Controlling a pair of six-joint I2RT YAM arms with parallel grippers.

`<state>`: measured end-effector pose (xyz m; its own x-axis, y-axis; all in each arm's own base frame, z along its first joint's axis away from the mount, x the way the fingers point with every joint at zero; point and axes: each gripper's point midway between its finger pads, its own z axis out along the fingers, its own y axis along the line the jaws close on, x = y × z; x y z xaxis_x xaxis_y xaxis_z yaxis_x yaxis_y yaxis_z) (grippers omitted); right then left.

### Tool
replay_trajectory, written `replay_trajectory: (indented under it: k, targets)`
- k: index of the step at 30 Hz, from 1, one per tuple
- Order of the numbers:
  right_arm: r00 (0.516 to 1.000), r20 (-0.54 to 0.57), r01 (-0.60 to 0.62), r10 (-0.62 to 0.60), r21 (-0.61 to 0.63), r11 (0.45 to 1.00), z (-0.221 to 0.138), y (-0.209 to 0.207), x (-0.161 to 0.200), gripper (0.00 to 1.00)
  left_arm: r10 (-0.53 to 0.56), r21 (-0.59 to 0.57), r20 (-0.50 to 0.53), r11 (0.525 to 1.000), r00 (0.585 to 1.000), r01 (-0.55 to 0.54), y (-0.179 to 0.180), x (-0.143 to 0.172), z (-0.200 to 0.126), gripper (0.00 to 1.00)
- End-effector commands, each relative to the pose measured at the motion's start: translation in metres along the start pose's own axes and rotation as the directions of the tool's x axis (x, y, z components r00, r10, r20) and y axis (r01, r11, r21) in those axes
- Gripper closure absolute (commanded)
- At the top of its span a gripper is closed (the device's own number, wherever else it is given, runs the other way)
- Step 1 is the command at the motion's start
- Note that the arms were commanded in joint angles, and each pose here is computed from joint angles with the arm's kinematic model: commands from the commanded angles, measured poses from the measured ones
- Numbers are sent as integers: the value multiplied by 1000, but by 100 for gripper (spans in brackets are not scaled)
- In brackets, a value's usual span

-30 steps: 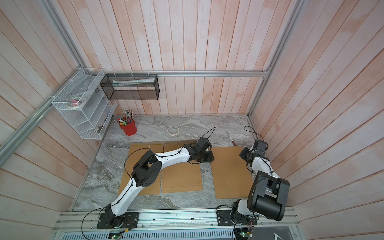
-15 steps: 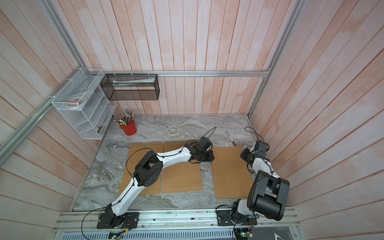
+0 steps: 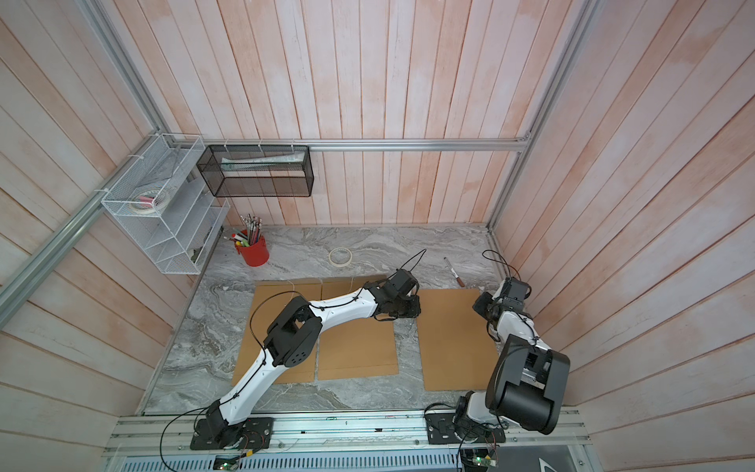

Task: Open the file bag
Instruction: Pick up the file bag from the center of the board.

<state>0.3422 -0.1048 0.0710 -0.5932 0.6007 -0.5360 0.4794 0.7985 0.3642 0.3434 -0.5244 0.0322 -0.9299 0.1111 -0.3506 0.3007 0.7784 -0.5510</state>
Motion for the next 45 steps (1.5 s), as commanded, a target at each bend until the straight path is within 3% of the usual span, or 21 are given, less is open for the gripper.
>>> replay_trajectory:
  k: [1,16,35,37,41,45]
  targets:
    - [1000,-12,4,-4,-4,1000,1,-2,4,65,-13,-40,-30,999,999,12,14,11,16,78]
    - [1000,-28,5,-5,15,1000,5,-8,9,65,-78,-2,-57,997,995,78,17,14,27,79]
    - [999,-38,-12,22,249,969,10,-65,13,76,-78,-5,-67,997,995,78,19,15,26,79]
    - [998,-52,-17,31,247,969,14,-68,15,79,-82,-2,-65,997,994,83,19,15,26,79]
    - [993,-105,-22,48,232,973,24,-70,23,96,-82,4,-65,997,995,83,16,15,25,79]
    - [988,-145,-22,59,241,970,30,-75,30,100,-83,6,-70,996,994,83,16,16,25,79]
